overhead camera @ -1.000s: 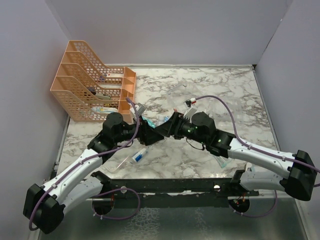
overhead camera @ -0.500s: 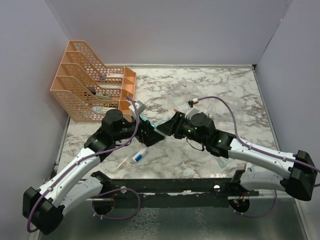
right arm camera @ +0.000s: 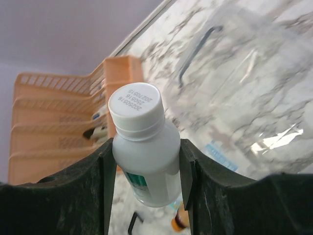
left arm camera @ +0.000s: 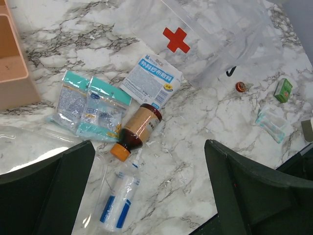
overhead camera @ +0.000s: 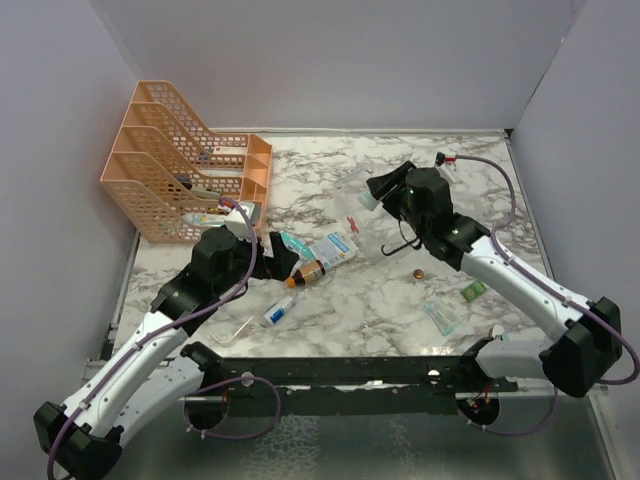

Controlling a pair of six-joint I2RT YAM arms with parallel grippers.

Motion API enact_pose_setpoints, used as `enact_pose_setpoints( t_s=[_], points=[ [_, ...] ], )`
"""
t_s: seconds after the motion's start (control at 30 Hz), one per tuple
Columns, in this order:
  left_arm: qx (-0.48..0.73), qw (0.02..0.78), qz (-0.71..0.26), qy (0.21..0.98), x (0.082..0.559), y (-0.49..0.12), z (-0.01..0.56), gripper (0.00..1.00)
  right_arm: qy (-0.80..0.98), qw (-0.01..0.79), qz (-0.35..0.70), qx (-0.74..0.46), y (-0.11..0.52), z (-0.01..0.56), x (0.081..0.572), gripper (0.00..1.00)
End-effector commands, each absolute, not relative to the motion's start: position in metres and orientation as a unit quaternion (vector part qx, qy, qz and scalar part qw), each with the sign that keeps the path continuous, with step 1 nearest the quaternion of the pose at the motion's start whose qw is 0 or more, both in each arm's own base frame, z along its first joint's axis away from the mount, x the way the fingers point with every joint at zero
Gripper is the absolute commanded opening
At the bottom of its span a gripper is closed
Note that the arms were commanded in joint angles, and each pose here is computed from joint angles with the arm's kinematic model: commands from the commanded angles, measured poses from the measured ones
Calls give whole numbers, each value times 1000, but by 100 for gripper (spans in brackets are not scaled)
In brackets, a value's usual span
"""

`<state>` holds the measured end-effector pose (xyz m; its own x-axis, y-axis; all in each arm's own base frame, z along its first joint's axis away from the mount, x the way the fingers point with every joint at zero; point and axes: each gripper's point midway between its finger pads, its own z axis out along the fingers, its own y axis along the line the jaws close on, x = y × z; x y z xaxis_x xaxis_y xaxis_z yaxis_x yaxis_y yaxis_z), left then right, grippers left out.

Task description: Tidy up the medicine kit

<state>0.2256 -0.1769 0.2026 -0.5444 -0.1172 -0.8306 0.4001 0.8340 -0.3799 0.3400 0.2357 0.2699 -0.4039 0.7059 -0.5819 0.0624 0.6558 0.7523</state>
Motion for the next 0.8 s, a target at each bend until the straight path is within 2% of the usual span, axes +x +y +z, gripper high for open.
enact_pose_setpoints(
  t_s=[0.0,0.33,0.77],
  points=[
    [65,494,-282,820,224,-170,208,99,772,481,278,310,212,251,384,38],
    [72,522,-323,786,229,-185,228,99,808,398,256,351,236,183,434,38],
    [71,521,-324,787,226,-183,226,99,826,313,229,408,249,121,442,39]
  ],
)
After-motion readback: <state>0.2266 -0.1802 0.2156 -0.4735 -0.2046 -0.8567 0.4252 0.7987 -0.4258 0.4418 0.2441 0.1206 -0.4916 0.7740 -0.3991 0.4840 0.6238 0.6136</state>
